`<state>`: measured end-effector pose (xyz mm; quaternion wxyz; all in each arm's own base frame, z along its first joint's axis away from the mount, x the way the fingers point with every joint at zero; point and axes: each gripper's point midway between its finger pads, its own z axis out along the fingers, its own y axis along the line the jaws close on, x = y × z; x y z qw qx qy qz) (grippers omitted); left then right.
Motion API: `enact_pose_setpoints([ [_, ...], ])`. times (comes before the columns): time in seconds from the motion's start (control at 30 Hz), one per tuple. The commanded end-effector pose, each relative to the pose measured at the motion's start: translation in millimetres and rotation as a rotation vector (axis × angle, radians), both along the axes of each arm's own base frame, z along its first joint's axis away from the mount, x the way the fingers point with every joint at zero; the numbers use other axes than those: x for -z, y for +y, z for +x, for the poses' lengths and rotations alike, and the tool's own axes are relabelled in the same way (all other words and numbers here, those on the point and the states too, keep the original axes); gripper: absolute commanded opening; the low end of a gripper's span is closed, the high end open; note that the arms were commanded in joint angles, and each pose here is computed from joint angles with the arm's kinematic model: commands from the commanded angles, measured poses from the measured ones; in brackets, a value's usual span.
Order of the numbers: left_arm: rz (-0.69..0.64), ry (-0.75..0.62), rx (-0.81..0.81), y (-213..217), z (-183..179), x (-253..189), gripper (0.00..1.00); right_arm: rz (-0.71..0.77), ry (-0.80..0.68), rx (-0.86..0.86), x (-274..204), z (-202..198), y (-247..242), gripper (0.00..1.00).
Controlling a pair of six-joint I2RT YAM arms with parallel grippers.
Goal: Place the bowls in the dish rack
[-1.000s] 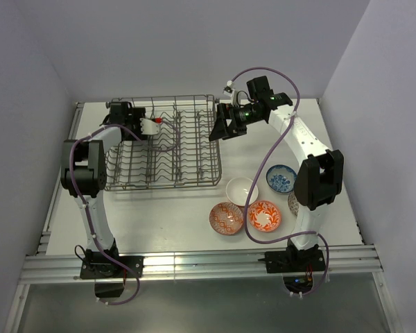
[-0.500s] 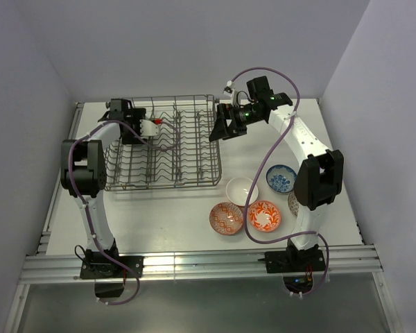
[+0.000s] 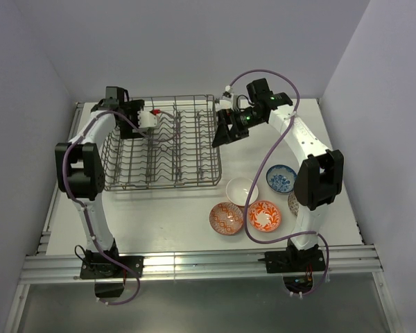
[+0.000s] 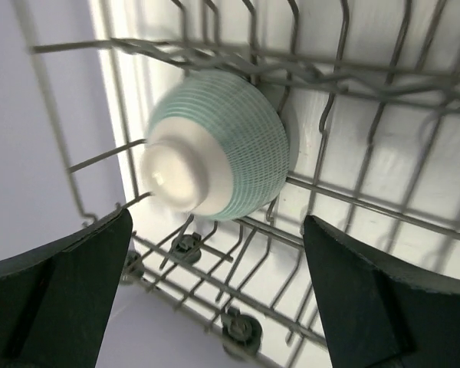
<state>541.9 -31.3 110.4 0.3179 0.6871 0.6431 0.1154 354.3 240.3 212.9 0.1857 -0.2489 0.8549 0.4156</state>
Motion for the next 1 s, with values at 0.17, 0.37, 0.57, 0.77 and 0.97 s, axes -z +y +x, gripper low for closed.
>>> enact_pose_setpoints([
  [0.17,-0.51,0.049,-0.013,-52.1,-79.4,-168.2,0.99,-0.17,-0.145,-0.249,-11.2,-51.6,-37.6,0.98],
  [0.37,-0.705,0.188,0.004,-78.7,-154.8,-186.6,0.99,-0.349,-0.195,-0.461,6.3,-76.6,-39.9,0.94],
  [0.57,-0.882,0.273,-0.072,-87.4,-203.5,-184.3,1.0,-0.465,-0.219,-0.615,35.5,-102.6,-24.8,0.88],
  [0.77,-1.019,0.345,-0.082,-102.0,-243.7,-198.9,0.99,-0.578,-0.342,-0.767,64.2,-122.1,-7.1,0.83],
  [0.97,-1.104,0.454,-0.061,-114.2,-278.3,-191.3,0.99,-0.598,-0.382,-0.95,83.4,-135.1,10.1,0.8],
])
